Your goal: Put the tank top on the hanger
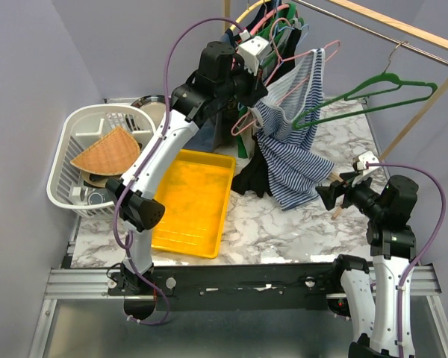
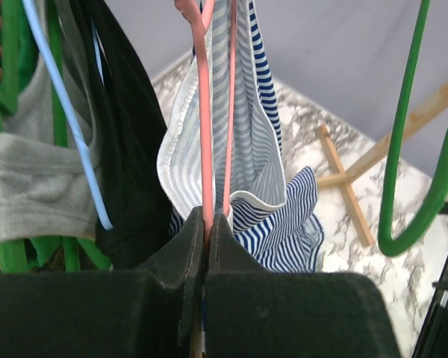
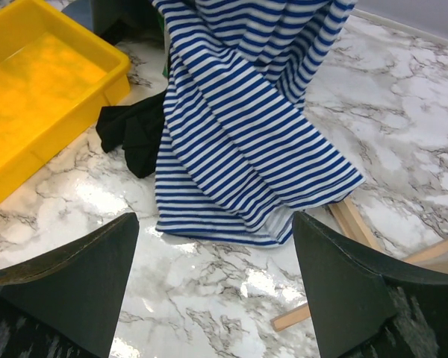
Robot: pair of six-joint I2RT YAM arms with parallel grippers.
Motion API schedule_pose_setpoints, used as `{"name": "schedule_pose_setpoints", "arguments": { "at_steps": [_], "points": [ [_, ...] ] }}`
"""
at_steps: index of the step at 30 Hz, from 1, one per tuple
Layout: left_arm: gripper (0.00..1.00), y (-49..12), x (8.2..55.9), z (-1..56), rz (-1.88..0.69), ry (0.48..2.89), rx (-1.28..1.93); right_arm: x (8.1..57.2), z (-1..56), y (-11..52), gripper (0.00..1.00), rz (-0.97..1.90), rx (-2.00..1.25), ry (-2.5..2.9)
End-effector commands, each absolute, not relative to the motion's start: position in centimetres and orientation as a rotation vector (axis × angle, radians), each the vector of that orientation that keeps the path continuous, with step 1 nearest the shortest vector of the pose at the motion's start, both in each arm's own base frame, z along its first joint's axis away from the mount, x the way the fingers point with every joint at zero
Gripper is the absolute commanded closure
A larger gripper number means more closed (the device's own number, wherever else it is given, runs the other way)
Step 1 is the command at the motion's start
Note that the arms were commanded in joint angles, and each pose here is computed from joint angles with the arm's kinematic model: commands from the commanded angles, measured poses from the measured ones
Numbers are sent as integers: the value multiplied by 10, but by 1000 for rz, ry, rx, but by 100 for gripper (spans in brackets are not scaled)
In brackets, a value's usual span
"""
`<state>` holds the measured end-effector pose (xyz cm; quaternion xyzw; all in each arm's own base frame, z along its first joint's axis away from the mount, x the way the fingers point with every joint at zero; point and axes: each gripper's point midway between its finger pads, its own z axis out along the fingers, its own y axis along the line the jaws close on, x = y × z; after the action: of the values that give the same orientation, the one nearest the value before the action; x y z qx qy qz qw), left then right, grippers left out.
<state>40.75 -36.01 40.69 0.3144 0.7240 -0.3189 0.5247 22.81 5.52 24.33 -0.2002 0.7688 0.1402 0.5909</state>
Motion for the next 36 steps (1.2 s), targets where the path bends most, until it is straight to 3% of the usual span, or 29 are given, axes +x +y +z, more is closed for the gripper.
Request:
{"name": "schedule_pose_setpoints", "arguments": {
  "at_steps": [1,11,36],
  "points": [
    [100,-368,417,473,-824,1513,637,229,244,56,8,328,-477,1771],
    [100,-385,442,494,-881,1416,531,230,243,55,8,328,-474,1778],
    [100,-438,480,480,-969,1304,400,229,242,58,8,347,-483,1784]
  ]
}}
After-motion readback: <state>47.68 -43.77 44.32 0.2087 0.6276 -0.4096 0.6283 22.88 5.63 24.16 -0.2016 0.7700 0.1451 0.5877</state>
